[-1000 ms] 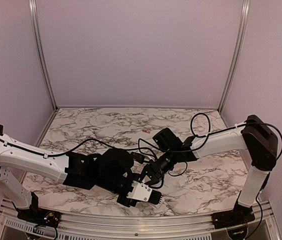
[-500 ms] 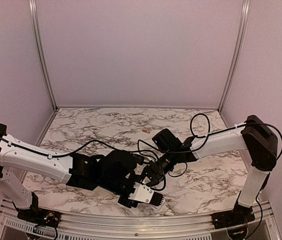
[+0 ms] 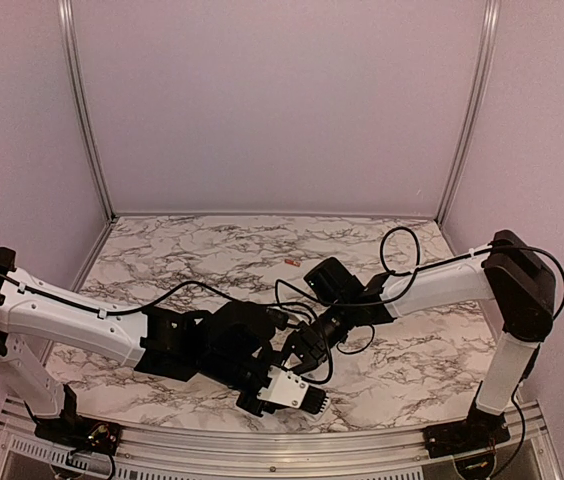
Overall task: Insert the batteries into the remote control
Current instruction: Place the battery in the battery compartment.
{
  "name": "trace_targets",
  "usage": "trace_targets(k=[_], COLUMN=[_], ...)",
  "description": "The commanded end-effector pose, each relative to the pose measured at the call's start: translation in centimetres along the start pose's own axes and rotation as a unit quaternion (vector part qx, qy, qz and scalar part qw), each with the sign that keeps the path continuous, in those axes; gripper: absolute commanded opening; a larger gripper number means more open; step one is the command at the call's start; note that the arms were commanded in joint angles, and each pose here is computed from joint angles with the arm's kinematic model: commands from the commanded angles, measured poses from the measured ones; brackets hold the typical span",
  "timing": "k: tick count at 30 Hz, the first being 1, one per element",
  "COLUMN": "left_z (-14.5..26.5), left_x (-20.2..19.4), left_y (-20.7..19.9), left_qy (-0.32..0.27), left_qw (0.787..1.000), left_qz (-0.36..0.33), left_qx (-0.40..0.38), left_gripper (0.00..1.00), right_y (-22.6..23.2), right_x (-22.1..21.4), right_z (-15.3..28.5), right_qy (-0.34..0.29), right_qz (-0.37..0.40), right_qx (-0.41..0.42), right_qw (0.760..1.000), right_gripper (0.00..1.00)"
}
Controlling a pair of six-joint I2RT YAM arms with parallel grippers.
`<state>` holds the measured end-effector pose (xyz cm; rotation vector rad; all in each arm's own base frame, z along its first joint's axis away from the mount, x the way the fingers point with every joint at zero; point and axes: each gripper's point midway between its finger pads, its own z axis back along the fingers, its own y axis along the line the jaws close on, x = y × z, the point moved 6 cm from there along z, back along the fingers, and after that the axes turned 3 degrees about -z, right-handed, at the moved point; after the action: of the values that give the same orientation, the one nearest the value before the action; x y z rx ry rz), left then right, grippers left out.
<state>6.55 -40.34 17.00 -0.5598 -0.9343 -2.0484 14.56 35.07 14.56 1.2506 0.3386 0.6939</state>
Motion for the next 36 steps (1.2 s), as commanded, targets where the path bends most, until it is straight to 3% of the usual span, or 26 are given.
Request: trace_targets(k=[1, 18, 30, 33, 36], left_z=[-0.2, 0.5, 3.5, 4.9, 6.7], left_x=[-1.0, -0.4, 2.0, 2.7, 3.2], left_y=[-0.8, -0.1, 3.0, 3.5, 4.6], left_qy=[0.027, 0.024, -0.034, -0.064, -0.087], left_qw=[1.0, 1.0, 0.99, 0.983, 0.969], left_qz=[-0.001, 0.01, 0.04, 0.048, 0.087], left_qx=[-0.012, 0.015, 0.131, 0.163, 0.216], left_gripper=[0.15, 0.42, 0.61, 0.75, 0.8], right_y=[1.0, 0.3, -0.5, -0.8, -1.1], right_x=[0.3, 0.2, 0.4, 0.6, 1.1], right_z=[-0.3, -0.5, -0.5, -0.1, 0.7], right_qy=[0.009, 0.008, 0.0, -0.01, -0.032], right_qz=[0.013, 0.006, -0.003, -0.007, -0.011], right_qx=[0.013, 0.011, 0.007, 0.002, 0.0], right_qw=[1.0, 1.0, 1.0, 1.0, 0.999], right_gripper=[0.0, 0.0, 0.0, 0.0, 0.0])
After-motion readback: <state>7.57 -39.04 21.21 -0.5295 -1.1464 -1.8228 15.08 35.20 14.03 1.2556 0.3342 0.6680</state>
